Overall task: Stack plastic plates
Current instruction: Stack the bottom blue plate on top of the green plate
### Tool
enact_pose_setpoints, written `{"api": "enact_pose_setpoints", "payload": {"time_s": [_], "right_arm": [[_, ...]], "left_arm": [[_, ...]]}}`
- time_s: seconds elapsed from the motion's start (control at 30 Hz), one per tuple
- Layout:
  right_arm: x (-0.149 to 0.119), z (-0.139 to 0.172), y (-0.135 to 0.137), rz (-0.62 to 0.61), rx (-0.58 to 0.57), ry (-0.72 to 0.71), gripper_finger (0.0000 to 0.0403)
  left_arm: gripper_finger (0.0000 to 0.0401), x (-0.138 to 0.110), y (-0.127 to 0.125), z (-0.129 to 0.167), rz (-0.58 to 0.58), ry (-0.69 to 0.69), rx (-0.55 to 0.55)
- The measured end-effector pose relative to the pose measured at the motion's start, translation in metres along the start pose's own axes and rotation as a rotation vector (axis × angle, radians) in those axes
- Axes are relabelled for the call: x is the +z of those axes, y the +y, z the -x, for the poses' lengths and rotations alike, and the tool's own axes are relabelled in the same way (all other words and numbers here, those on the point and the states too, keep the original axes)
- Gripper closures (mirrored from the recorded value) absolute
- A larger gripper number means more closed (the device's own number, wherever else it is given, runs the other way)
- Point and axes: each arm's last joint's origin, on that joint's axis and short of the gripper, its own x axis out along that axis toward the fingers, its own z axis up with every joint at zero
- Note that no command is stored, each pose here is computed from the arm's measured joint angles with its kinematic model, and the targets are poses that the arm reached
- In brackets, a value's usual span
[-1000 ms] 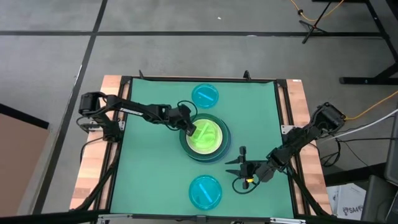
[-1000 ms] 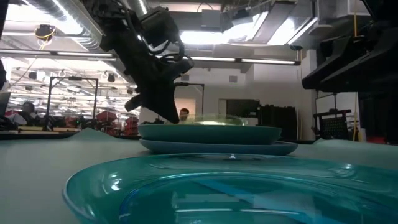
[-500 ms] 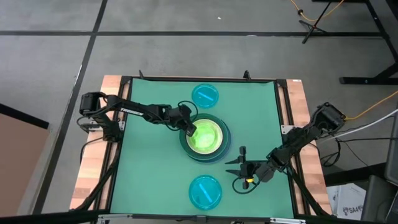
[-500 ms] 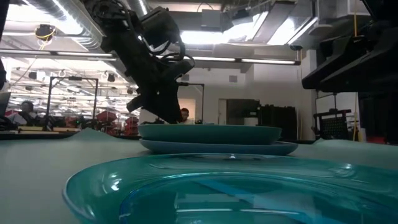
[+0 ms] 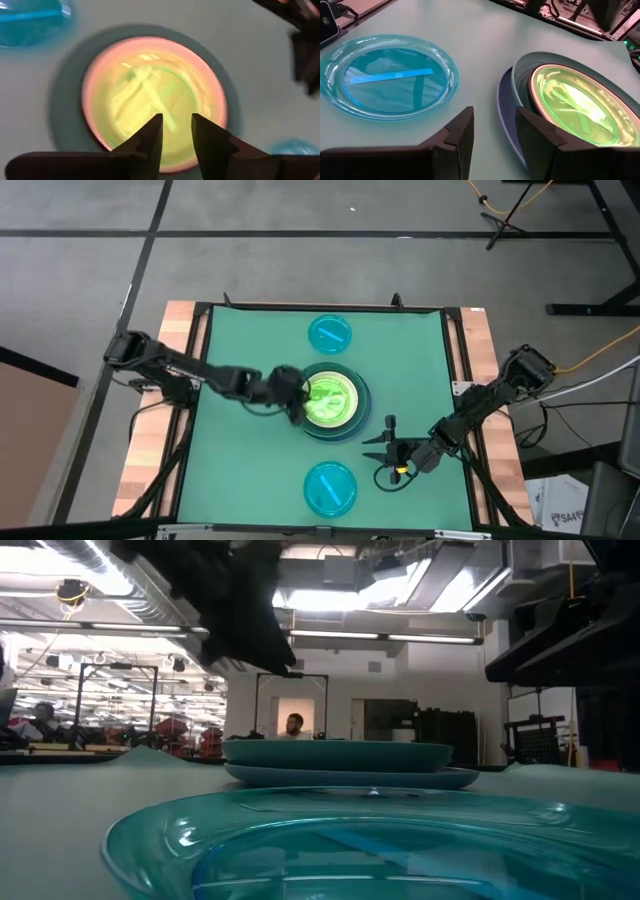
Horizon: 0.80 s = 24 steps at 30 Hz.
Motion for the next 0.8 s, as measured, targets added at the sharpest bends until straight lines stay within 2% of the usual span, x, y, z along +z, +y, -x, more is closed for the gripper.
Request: {"api": "enact_pose_setpoints", "payload": {"time_s": [0.2, 0.37, 0.6, 0.8], "right_arm": [[0.001, 0.0, 0.002, -0.04, 0.072, -0.004, 0.0265], [0.008, 0.001, 0.004, -0.093, 0.15, -0.064, 0.0265], [0.026, -0.007, 0.017, -0.115, 0.338, -0.109, 0.0265], [0.04, -0.029, 0.045, -0.088, 0.505, -0.089, 0.0265]], "left_arm": [[0.0306, -0.044, -0.051, 0.015, -0.117, -0.02, -0.099], [0.0306, -0.076, -0.085, 0.014, -0.159, -0.054, -0.226], [0.0306, -0.133, -0.124, -0.009, -0.112, -0.112, -0.425], [0.0306, -0.164, -0.163, -0.015, -0.069, -0.115, -0.466]]}}
